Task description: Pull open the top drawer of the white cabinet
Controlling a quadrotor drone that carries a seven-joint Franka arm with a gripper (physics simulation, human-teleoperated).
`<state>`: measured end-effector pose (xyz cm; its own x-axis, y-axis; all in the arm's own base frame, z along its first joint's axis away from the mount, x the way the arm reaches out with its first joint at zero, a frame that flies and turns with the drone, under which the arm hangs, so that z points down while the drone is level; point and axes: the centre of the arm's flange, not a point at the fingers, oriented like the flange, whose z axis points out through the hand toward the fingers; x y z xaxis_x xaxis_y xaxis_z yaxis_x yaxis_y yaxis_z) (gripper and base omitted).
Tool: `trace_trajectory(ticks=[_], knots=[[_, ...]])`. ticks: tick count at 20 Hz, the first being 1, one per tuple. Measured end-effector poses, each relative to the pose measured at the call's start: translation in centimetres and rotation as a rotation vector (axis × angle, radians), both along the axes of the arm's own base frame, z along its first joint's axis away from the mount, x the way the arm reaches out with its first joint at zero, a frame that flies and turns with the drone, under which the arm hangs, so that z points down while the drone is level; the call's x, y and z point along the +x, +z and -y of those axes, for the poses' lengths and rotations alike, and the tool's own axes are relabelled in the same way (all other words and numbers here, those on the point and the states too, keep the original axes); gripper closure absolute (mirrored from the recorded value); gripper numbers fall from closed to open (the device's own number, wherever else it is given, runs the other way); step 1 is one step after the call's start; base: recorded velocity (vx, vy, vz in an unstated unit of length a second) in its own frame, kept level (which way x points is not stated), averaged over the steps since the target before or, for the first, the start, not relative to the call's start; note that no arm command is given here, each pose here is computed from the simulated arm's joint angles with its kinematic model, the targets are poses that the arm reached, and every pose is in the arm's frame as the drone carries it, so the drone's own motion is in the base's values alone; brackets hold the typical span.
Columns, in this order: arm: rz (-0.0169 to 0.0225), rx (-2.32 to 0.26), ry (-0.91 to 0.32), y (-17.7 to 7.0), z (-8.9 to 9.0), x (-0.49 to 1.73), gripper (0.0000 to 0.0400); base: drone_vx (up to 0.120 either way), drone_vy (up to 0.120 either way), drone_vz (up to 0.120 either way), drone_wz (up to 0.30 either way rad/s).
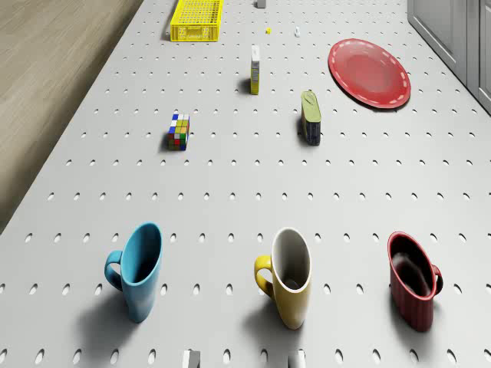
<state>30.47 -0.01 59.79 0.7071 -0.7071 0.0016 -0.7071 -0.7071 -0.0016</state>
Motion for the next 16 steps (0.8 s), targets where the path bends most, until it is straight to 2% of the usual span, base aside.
trace_trajectory(ticks=[2, 5, 11, 16], knots=[[0.0016, 0.0, 0.0, 1.5, 0.0, -0.26, 0.005, 0.0, 0.0, 0.0, 0.0], [0.004, 0.0, 0.0, 3.7, 0.0, -0.37, 0.0074, 0.0, 0.0, 0.0, 0.0], [0.0086, 0.0, 0.0, 7.1, 0.0, -0.18, 0.009, 0.0, 0.0, 0.0, 0.0], [0.0125, 0.0, 0.0, 8.5, 0.0, -0.07, 0.0094, 0.0, 0.0, 0.0, 0.0]])
